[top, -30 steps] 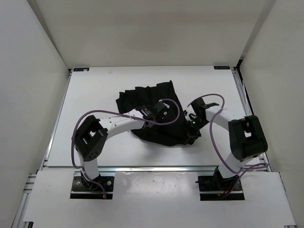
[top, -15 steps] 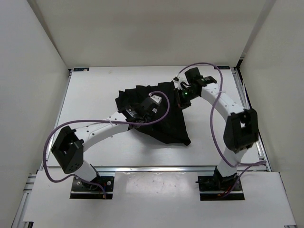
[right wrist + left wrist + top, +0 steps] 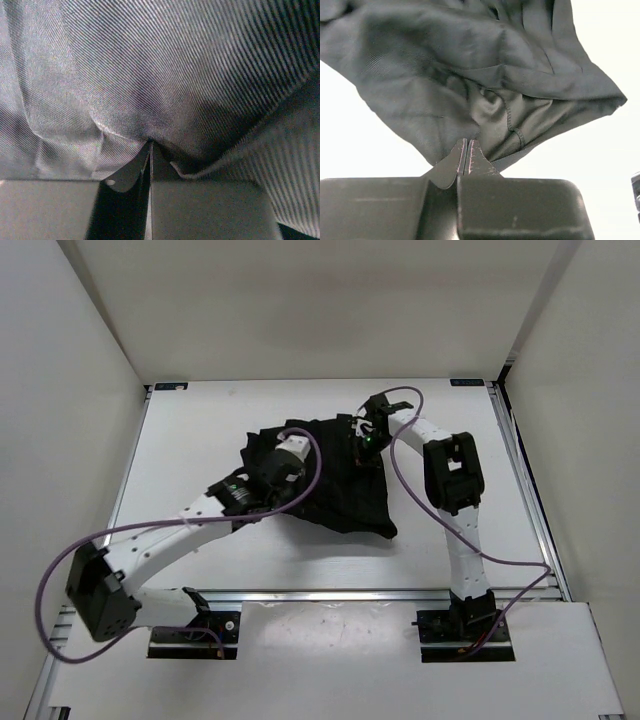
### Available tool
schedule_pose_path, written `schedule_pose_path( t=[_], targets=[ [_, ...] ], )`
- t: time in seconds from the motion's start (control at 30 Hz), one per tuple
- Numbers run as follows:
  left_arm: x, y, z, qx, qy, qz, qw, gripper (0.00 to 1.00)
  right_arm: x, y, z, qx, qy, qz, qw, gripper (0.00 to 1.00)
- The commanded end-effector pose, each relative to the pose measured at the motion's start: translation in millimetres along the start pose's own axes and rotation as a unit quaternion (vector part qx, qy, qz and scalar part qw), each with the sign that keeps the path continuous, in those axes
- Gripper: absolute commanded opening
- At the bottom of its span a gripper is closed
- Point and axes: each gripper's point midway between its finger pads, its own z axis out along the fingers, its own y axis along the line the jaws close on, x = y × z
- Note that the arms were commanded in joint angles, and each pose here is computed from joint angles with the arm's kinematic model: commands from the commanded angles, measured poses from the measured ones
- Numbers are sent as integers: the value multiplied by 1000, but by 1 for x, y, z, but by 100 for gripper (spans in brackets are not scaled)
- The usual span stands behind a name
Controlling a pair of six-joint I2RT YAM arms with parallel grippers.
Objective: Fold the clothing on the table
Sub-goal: Flatten the skirt out
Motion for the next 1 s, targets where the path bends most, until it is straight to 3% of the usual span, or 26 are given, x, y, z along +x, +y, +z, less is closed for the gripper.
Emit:
schedule_pose_path(
  t=[0.0,0.17,0.47,0.5,0.57,0.67,0.9,0.97],
  targets=[
    [-21,26,-26,-26,-58,-56,996,0,15,-36,-4,57,10,34,998,0],
    [1,60,-40,-50,-51,-105,992,0,31,-55,-18,74,9,57,996,1],
    [38,85,-62,-30,-34,-190,981,0,42,-67,-19,113,25,63,991,0],
    [42,89,-65,-33,-33,-195,980,1,39,-67,-20,119,24,66,990,0],
    [57,97,-63,-39,-18,-197,979,13,34,-66,-23,121,22,62,991,0],
    [51,94,-65,4,-25,-212,977,17,27,-50,-30,102,15,46,994,0],
    [0,36,-71,123,-71,-194,971,22,25,27,-68,99,-19,-49,994,1],
    [-9,26,-67,136,-71,-184,971,25,35,43,-71,92,-18,-65,993,10]
  ],
)
